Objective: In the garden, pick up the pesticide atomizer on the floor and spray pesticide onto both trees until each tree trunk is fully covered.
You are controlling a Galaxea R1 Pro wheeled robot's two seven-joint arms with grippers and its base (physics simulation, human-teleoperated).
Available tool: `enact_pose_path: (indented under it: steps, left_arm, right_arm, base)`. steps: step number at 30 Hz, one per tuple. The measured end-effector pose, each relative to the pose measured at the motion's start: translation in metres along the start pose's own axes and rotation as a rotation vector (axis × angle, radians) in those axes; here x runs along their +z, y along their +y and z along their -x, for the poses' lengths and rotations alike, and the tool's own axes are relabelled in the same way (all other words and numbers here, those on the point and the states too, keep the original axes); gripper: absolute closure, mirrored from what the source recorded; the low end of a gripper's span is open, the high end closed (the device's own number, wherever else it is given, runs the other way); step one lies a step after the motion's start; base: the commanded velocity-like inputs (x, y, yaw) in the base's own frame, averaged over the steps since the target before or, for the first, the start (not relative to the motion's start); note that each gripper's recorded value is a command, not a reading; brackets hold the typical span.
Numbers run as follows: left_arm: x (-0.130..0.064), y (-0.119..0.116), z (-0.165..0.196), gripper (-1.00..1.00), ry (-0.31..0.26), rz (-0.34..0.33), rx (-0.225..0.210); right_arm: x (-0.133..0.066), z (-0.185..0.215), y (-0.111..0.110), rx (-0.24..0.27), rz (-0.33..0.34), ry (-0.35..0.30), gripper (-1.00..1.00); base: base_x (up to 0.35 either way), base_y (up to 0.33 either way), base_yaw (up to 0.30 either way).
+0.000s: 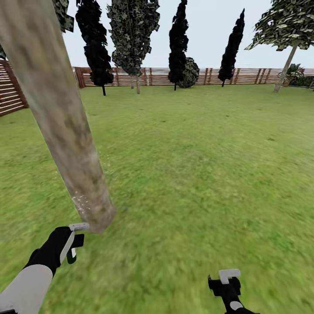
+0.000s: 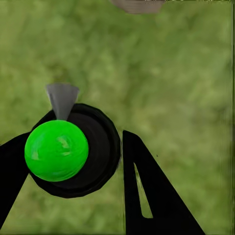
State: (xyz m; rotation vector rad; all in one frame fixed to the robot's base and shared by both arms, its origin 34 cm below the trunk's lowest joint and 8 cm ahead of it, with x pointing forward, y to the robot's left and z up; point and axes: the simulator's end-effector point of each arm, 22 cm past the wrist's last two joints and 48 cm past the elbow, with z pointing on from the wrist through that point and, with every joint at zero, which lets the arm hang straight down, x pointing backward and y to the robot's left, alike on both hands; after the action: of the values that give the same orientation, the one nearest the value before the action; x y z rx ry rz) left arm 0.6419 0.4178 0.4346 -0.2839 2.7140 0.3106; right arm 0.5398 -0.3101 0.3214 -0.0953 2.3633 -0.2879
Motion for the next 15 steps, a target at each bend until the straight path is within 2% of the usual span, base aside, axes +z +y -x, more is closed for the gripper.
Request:
enact_pose_path:
  steps: [12,15]
  left_arm:
    - [-0.001,-0.011,-0.001,1.00,-0.001,-0.013,0.003]
    - [-0.001,-0.010,0.000,1.00,-0.002,-0.013,0.003]
  right_arm:
    - [0.000,0.000,-0.001,-0.002,-0.002,-0.001,-1.00]
    - [0.000,0.000,-0.001,-0.001,-0.001,-0.001,-1.00]
  base:
    - [0.181,-0.269,0.004]
    - [0.181,-0.269,0.138]
